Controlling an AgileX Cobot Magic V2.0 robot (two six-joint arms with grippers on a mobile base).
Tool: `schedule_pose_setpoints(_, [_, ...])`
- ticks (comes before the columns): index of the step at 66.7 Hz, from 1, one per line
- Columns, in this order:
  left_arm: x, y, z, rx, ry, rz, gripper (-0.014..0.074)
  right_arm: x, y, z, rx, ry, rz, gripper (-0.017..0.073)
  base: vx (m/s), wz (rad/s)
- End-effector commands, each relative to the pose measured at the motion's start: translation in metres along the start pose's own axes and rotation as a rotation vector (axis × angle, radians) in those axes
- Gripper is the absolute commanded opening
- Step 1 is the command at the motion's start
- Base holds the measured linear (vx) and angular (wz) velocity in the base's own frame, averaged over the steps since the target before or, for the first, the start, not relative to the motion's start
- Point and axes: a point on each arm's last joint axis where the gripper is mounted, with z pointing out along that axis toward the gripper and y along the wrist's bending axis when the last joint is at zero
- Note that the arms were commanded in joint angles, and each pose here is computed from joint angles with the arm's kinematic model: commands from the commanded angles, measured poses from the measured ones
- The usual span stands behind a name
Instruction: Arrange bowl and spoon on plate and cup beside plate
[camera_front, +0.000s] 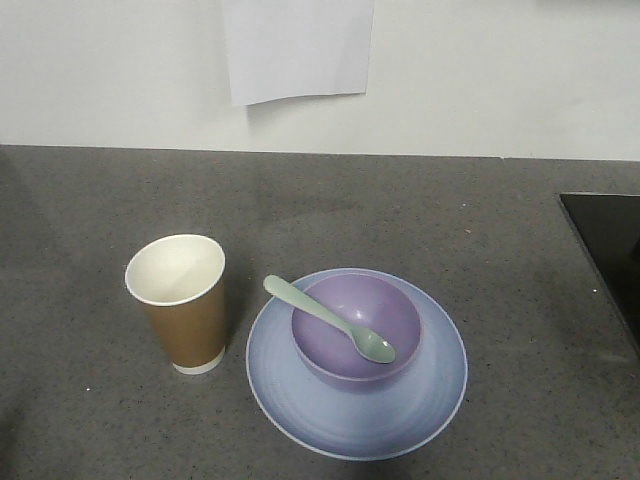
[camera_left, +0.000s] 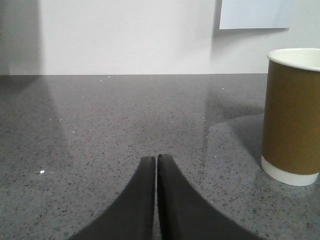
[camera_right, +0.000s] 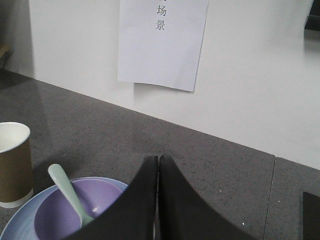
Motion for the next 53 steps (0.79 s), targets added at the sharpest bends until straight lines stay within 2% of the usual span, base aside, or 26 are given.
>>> schedule_pose_setpoints(1, [-0.008,0.000,0.000,0.003,-0.069,-0.010,-0.0008,-0.013,-0.003,0.000,0.023,-0.078,0.003,-0.0006,0.00,0.00])
schedule_pose_setpoints(47, [-0.008,0.000,0.000,0.003,-0.069,-0.010,-0.0008,-0.012,-0.002,0.000,0.021,-0.074,0.005,-0.0006,0.00,0.00])
schedule_pose_setpoints(53, [-0.008,0.000,0.000,0.003,-0.066,-0.010,-0.0008,-0.001,-0.005,0.004,0.054,-0.070,0.013,-0.0006,0.00,0.00])
